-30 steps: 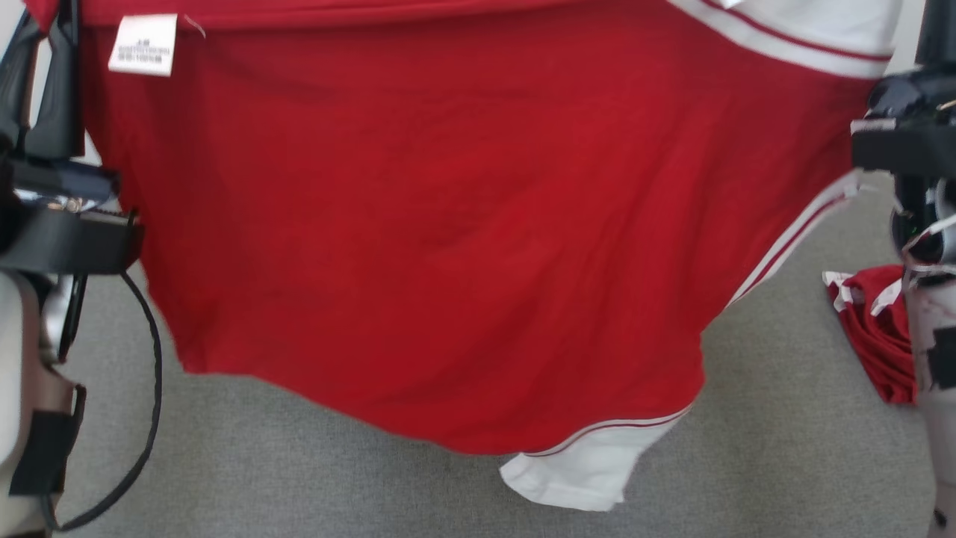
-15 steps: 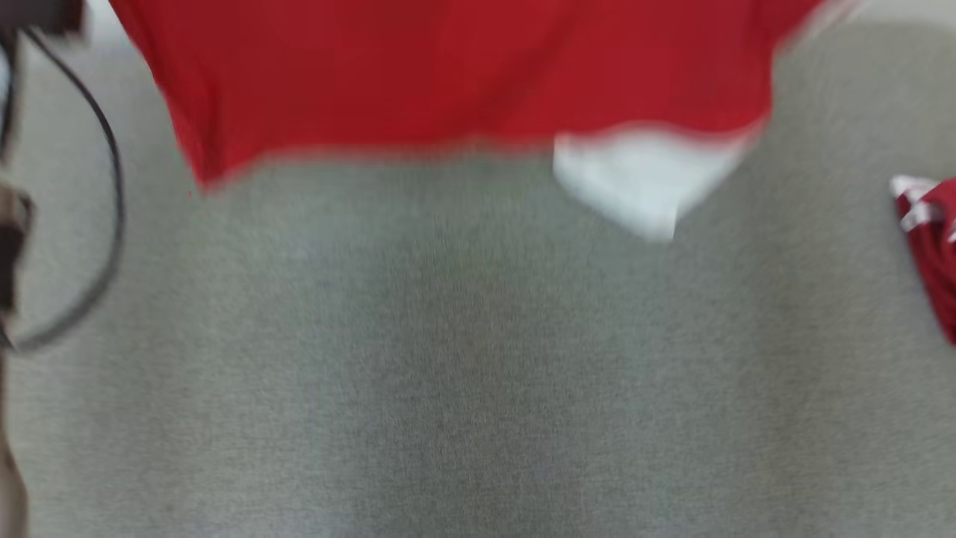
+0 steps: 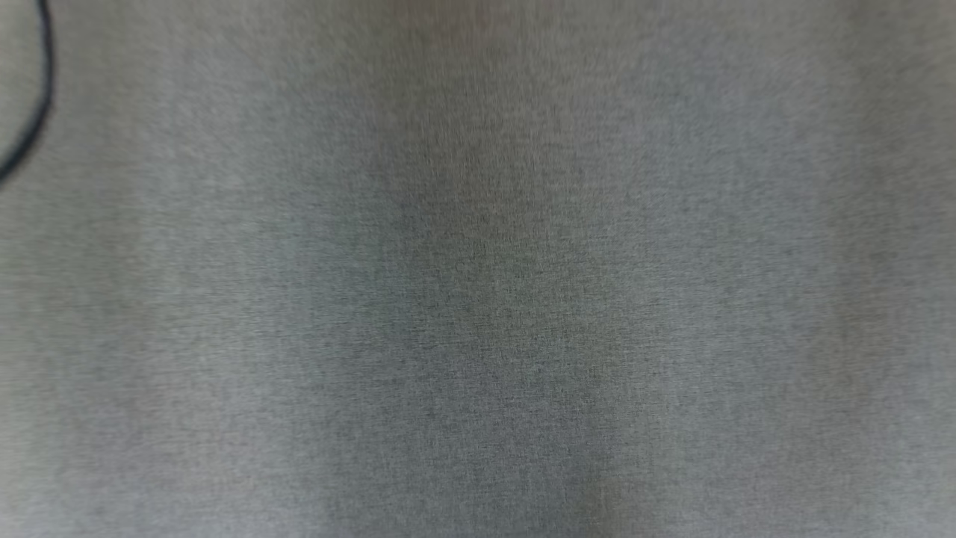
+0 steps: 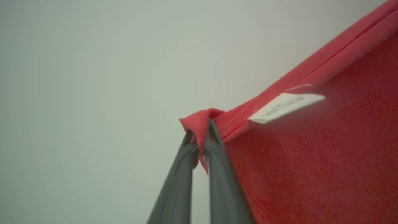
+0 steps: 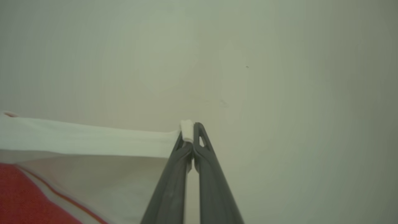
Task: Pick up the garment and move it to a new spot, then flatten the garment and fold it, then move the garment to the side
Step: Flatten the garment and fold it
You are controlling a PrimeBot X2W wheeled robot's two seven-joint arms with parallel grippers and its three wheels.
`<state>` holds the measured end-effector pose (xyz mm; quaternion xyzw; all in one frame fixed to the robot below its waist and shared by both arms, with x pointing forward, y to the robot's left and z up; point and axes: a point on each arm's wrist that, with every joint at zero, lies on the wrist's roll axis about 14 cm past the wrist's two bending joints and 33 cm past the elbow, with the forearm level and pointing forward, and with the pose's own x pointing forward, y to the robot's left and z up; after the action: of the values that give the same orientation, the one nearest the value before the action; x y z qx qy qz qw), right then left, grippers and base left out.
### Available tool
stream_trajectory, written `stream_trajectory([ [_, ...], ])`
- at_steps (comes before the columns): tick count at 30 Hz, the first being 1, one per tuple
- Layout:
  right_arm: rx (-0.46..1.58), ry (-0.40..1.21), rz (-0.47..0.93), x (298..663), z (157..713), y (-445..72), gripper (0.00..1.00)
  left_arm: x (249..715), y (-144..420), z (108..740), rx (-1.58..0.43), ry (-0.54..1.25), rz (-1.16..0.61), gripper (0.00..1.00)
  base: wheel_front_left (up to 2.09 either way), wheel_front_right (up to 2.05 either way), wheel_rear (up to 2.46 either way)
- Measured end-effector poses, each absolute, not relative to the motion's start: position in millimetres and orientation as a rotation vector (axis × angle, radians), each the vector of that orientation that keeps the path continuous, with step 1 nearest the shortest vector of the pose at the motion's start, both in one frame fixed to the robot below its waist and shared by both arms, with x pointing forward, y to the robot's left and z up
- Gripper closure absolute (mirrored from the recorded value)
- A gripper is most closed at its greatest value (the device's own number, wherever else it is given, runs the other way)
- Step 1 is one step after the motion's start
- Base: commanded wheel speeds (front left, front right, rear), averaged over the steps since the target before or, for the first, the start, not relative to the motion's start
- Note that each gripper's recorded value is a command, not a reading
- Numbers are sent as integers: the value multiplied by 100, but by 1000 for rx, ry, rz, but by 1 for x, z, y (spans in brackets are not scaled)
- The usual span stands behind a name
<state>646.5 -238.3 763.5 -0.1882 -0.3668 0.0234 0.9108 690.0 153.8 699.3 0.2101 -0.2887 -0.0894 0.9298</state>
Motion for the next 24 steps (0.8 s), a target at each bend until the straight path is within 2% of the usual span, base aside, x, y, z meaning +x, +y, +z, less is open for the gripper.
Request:
stream_trajectory([
  [5,-308,-587,112,661,663,-231,100,695,154,592,320,-414,-190,100,0,0,0],
  [9,-218,-416,141,647,580,-229,100,670,156,505,171,-237,-170,100,0,0,0],
  [15,-83,-235,91,596,511,-239,100,613,159,434,59,-36,-138,100,0,0,0],
  [24,-10,-14,53,509,455,-239,100,546,170,409,-49,100,-67,100,0,0,0],
])
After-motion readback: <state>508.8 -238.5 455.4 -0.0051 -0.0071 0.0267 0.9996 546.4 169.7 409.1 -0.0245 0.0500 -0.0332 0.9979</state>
